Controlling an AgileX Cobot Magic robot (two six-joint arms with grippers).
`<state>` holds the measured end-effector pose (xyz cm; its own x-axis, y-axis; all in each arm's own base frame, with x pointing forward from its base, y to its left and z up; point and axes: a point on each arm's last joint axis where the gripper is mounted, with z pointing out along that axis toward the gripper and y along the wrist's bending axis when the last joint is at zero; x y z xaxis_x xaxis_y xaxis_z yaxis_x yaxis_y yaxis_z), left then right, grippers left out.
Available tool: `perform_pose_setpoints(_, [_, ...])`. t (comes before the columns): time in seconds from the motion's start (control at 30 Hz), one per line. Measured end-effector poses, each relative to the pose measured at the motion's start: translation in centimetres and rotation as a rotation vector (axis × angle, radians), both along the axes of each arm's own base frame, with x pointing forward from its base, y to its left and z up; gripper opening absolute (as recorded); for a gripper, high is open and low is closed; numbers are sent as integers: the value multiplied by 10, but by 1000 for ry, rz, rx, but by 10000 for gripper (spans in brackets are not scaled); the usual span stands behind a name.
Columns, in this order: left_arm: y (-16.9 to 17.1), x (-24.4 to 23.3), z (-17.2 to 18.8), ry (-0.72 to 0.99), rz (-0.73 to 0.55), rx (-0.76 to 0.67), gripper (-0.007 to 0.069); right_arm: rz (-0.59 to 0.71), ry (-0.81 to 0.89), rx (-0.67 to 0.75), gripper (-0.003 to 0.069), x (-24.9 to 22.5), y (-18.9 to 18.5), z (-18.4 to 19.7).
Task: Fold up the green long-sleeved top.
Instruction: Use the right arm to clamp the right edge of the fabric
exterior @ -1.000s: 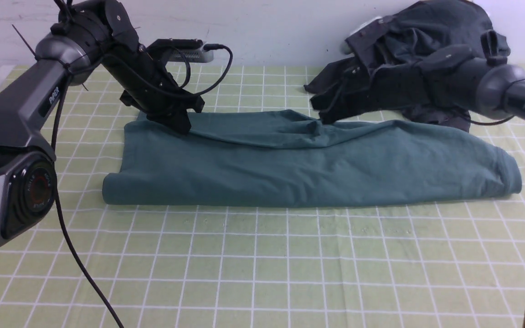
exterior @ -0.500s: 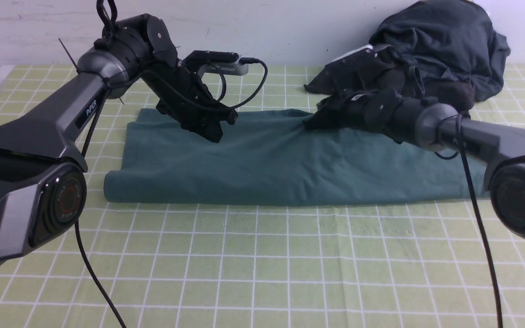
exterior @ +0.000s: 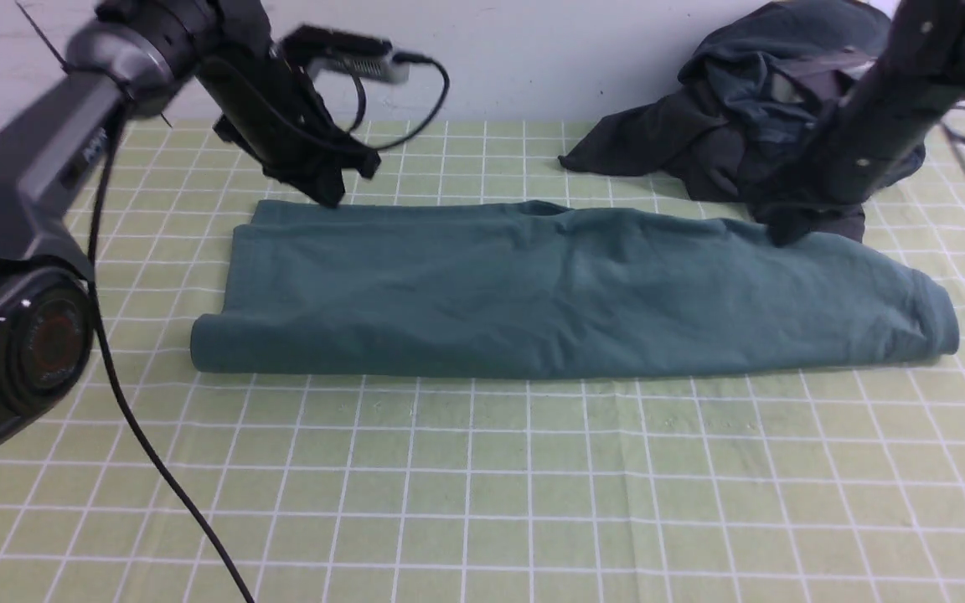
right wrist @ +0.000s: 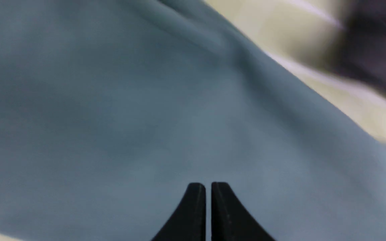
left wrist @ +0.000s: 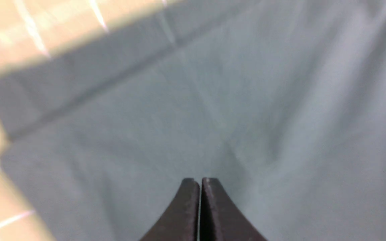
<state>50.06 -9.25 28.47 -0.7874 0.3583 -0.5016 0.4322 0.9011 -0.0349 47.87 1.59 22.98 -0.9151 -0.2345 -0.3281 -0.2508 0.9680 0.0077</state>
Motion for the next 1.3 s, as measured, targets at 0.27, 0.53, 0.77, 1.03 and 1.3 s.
perform_pose_setpoints(0.27, [12,-82,120,-178,-20,-21,-4,-281,98,-71,155,-19,-96,-48])
perform_pose_setpoints(0.53, [42,-214,131,-129,-38,22,-4,-398,168,24,435,-31,-120,-50])
perform_pose_setpoints(0.77, [63,-312,109,-284,47,7,-4,-432,171,76,497,-30,-116,-50])
perform_pose_setpoints(1.03, [73,-392,64,-474,90,2,-3,-479,208,175,415,-24,-110,-73])
perform_pose_setpoints(1.3, [76,-420,32,-493,151,-47,-3,-393,219,193,104,-24,-107,-73])
